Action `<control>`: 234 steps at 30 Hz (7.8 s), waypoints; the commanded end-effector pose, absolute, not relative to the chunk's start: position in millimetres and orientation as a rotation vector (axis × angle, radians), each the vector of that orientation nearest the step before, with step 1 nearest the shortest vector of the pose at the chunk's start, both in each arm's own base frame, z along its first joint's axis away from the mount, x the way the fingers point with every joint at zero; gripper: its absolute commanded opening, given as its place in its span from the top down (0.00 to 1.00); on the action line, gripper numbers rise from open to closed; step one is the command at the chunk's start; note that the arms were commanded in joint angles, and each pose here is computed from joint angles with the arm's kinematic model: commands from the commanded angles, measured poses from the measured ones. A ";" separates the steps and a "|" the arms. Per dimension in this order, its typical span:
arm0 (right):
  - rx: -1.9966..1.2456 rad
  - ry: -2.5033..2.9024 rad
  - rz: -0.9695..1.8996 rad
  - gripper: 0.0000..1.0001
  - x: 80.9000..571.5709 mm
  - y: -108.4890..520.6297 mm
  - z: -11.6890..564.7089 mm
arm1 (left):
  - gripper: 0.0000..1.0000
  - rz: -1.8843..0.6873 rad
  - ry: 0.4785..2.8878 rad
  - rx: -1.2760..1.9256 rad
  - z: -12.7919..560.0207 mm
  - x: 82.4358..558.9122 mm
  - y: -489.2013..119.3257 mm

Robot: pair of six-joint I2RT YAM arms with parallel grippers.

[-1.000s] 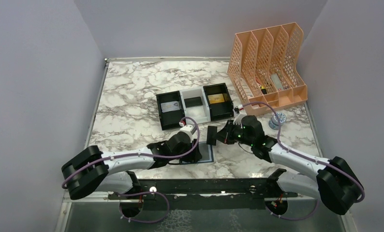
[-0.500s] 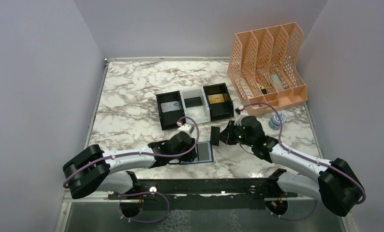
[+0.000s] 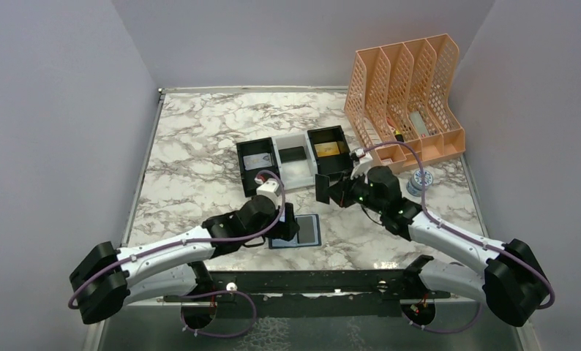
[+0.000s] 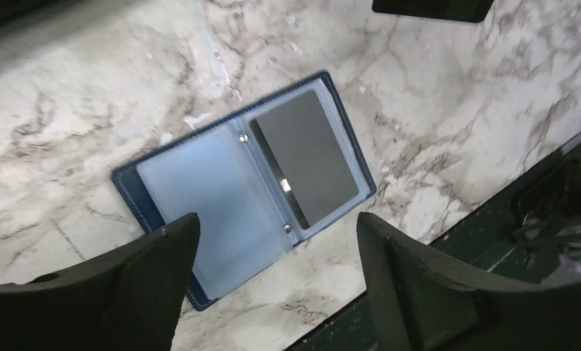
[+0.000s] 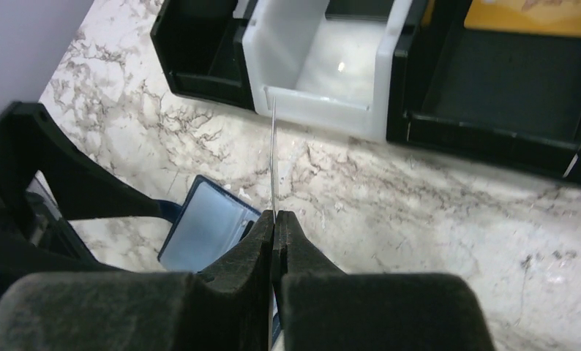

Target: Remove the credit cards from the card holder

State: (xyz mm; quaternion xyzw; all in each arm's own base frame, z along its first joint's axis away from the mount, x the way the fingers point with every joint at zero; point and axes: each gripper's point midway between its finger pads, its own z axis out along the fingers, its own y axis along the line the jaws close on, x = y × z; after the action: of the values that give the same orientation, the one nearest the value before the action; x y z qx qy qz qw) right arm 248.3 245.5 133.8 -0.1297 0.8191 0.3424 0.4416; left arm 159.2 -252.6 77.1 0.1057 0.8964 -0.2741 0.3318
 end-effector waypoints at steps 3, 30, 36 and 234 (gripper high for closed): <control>-0.521 1.770 0.799 0.99 271.6 262.0 186.4 | 0.09 -0.691 2.298 0.250 105.6 186.6 -225.0; -1.305 1.333 -0.208 0.99 435.5 326.7 135.7 | 0.01 -0.606 2.188 -0.293 121.2 211.6 -142.8; -1.361 1.335 -0.248 0.96 450.5 336.5 115.3 | 0.01 -0.611 2.184 -0.269 129.0 209.1 -142.4; -0.269 2.477 1.081 0.80 179.9 277.7 14.8 | 1.00 -1.112 2.255 -0.106 41.3 168.2 -258.8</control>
State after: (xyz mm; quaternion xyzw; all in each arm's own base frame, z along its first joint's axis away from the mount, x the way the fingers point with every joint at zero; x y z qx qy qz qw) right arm 179.1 285.9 25.0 -0.1034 0.8757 0.4200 0.2144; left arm 168.1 -265.2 45.1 -0.0371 0.8499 -0.4328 0.2982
